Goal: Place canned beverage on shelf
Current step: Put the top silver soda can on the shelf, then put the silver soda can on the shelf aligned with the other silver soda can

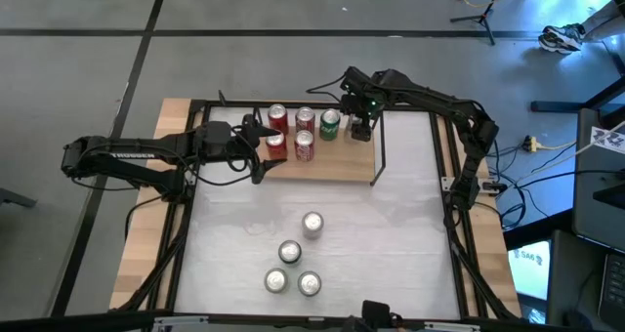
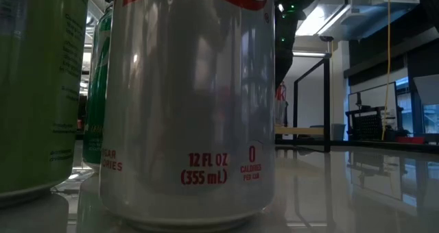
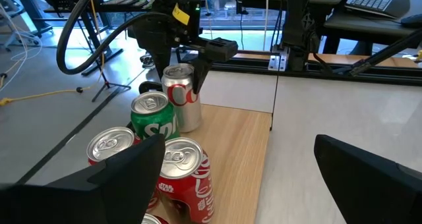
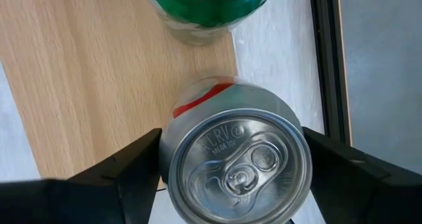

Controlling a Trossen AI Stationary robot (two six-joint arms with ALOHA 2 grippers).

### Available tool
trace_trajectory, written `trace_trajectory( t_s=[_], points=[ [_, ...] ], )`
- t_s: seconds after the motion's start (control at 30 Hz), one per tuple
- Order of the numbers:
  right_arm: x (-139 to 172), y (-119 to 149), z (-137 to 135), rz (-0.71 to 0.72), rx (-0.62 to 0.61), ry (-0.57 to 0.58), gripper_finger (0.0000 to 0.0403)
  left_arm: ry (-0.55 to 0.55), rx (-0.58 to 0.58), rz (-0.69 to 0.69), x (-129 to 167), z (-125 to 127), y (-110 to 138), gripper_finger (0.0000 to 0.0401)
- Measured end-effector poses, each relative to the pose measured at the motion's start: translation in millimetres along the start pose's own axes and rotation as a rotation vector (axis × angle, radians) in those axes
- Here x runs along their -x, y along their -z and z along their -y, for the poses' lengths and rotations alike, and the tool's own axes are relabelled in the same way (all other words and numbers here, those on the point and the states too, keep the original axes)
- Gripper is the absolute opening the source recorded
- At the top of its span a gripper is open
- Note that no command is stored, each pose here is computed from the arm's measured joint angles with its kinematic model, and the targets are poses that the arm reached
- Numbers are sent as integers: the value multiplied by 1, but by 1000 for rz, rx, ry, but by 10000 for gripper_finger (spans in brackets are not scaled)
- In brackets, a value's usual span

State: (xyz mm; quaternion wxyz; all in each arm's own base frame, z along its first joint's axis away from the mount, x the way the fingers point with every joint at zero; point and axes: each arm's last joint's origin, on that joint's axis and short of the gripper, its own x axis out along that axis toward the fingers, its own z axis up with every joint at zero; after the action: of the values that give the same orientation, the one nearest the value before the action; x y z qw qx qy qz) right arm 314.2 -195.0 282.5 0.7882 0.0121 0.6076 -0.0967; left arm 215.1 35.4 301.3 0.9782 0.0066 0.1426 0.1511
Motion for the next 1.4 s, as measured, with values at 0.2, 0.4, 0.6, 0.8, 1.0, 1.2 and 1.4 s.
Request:
trace_trajectory(
  t_s=[0.2, 0.4, 0.6, 0.8, 1.0, 1.2, 1.4],
  points=[
    [0, 0, 0, 0, 0, 0, 312, 0, 0, 0, 0, 0, 0, 379],
    [0, 0, 0, -1, 0, -1, 312, 0, 0, 0, 0, 0, 0, 379],
    [0, 0, 0, -2, 0, -1, 322, 0, 0, 0, 0, 0, 0, 379],
    [1, 0, 0, 2, 0, 1, 366, 0, 0, 0, 0, 0, 0, 379],
    [1, 0, 0, 2, 0, 1, 385, 0, 0, 0, 0, 0, 0, 379],
    [1, 1, 0, -10, 0, -2, 382, 0, 0, 0, 0, 0, 0, 379],
    [7, 3, -2, -49, -1, -18, 382, 0, 0, 0, 0, 0, 0, 379]
  ],
)
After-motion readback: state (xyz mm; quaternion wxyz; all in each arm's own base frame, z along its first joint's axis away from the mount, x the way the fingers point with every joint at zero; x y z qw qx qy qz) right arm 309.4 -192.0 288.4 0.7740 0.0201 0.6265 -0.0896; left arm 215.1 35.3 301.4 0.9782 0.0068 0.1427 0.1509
